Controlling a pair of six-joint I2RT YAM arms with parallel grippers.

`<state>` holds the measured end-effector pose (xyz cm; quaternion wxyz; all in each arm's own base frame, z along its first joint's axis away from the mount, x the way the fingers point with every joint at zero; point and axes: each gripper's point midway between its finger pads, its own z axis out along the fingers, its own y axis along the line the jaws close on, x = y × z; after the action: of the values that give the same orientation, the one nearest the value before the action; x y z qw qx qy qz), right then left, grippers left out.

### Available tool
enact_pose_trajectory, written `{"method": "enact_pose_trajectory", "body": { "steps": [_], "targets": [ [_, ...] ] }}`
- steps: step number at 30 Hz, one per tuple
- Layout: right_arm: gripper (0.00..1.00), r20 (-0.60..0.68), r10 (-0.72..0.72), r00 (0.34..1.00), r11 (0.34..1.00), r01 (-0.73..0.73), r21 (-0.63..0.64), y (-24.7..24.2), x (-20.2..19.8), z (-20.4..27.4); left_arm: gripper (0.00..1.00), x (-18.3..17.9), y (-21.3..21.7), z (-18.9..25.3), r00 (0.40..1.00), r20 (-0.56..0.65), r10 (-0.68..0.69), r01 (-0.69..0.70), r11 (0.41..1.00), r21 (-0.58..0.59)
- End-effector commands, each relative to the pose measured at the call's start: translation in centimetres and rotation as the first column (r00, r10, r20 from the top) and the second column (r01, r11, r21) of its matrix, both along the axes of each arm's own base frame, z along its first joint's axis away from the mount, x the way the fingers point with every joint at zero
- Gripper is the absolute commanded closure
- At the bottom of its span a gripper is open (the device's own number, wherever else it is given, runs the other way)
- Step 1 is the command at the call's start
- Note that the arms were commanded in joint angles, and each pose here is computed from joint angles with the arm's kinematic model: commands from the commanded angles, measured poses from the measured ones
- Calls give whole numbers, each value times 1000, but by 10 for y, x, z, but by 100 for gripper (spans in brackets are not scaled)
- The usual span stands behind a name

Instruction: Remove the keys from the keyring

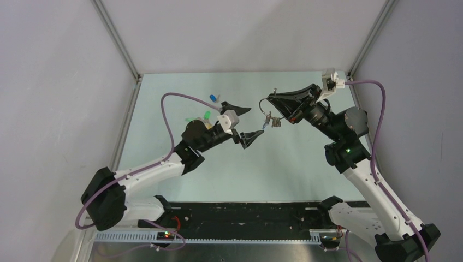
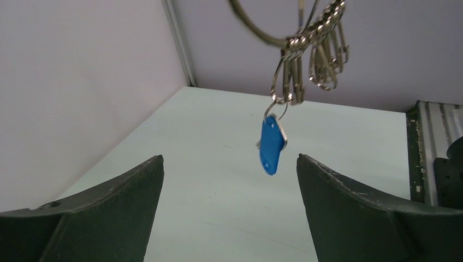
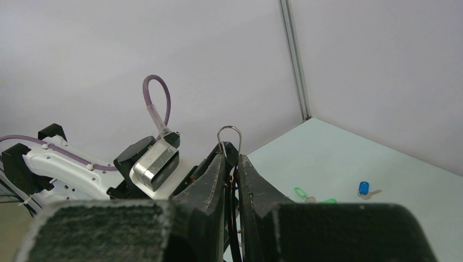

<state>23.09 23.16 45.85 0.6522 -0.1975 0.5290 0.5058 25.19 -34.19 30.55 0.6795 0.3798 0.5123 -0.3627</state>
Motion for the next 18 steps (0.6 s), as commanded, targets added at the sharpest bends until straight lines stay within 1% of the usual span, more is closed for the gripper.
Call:
{"method": "enact_pose_trajectory", "body": {
  "steps": [1, 7, 11, 12, 13, 14, 15, 16, 17, 18],
  "targets": [
    [100, 102, -5, 995, 998, -1, 62, -8, -15, 39, 6, -10, -14, 34, 993, 107, -55, 61, 996, -59],
    [100, 108, -17, 994, 998, 10, 64, -9, -13, 40, 9, -17, -21, 27, 991, 101, -90, 96, 994, -47],
    [100, 102, -7, 995, 998, 0, 65, -7, -13, 39, 20, -17, -28, 29, 990, 79, -114, 119, 991, -57],
    [100, 103, -6, 995, 998, 0, 66, -7, -13, 39, 26, -16, -30, 30, 990, 78, -115, 120, 991, -60],
    [100, 102, -7, 995, 998, 0, 66, -7, -13, 39, 30, -14, -32, 30, 991, 73, -116, 121, 991, -62],
    [100, 100, -10, 995, 998, 3, 67, -8, -13, 39, 39, -13, -33, 30, 991, 72, -115, 119, 991, -61],
    [100, 101, -11, 995, 998, 5, 68, -8, -13, 39, 44, -11, -35, 30, 991, 69, -112, 117, 991, -63],
    [100, 100, -18, 995, 998, 11, 67, -9, -13, 39, 51, -9, -36, 30, 992, 68, -110, 114, 992, -62],
    [100, 99, -21, 995, 998, 15, 66, -9, -13, 39, 57, -7, -37, 29, 992, 66, -105, 109, 992, -61],
    [100, 100, -26, 995, 998, 20, 66, -10, -12, 39, 59, -7, -38, 29, 992, 65, -105, 109, 992, -61]
  ]
}}
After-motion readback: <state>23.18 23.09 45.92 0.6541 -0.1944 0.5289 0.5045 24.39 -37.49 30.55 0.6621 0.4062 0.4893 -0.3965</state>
